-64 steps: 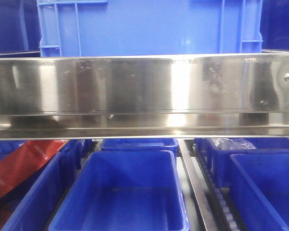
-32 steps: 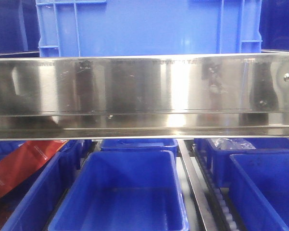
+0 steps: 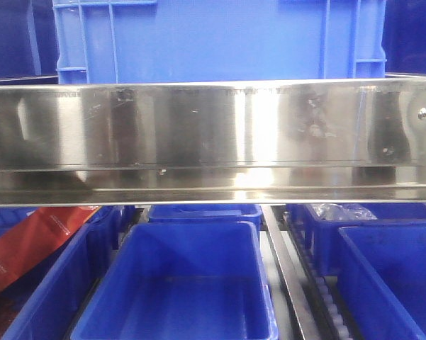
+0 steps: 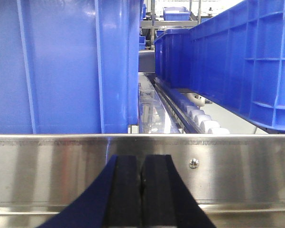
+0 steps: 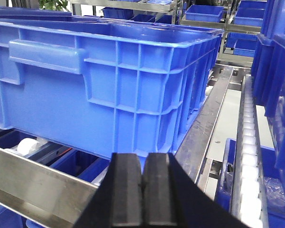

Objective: Place valve from conveyor to right shelf box

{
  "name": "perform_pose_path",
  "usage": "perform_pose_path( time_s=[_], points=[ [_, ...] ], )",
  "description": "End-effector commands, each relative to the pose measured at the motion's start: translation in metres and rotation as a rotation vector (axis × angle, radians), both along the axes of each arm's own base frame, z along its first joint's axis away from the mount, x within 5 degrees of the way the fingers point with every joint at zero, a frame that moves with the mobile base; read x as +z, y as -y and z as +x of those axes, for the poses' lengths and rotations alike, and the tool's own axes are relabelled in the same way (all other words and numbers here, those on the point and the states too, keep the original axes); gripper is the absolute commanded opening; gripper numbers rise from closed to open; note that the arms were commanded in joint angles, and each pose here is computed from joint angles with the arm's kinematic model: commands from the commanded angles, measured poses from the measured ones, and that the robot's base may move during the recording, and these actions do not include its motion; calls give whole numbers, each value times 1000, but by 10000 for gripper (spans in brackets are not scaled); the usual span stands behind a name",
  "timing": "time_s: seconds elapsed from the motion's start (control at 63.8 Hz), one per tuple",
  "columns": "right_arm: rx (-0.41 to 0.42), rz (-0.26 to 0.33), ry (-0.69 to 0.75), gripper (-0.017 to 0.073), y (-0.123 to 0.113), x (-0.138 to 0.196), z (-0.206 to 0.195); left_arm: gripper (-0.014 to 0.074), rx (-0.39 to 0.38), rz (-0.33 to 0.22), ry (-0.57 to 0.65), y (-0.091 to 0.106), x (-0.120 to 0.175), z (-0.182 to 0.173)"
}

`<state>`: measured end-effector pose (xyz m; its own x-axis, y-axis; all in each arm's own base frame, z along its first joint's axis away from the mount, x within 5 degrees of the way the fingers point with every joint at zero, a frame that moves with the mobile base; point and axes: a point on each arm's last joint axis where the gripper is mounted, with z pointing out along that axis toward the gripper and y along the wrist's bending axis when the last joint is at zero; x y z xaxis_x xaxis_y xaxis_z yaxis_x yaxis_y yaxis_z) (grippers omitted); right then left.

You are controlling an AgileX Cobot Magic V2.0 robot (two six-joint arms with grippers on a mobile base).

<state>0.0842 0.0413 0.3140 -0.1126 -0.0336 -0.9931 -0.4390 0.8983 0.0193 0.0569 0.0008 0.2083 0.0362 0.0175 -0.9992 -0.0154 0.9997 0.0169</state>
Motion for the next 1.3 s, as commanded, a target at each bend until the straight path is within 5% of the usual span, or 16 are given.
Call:
perform_pose_path(
  time_s=[0.0, 0.141, 0.376, 0.533, 0.878, 1.285],
  points=[
    [-8, 7, 33, -162, 1, 2, 0, -111, 3, -3, 19, 0, 2, -1],
    [-52, -19, 57, -162, 6, 1, -1, -111, 3, -3, 19, 0, 2, -1],
    [-313, 85, 50, -162, 30, -28, -13, -111, 3, -3, 19, 0, 2, -1],
    [-414, 94, 91, -162, 38, -58, -22, -111, 3, -3, 19, 0, 2, -1],
    [-468, 73, 67, -162, 41, -112, -28, -111, 3, -3, 19, 0, 2, -1],
    [-470, 63, 98, -162, 42, -109, -28, -111, 3, -3, 19, 0, 2, -1]
  ],
)
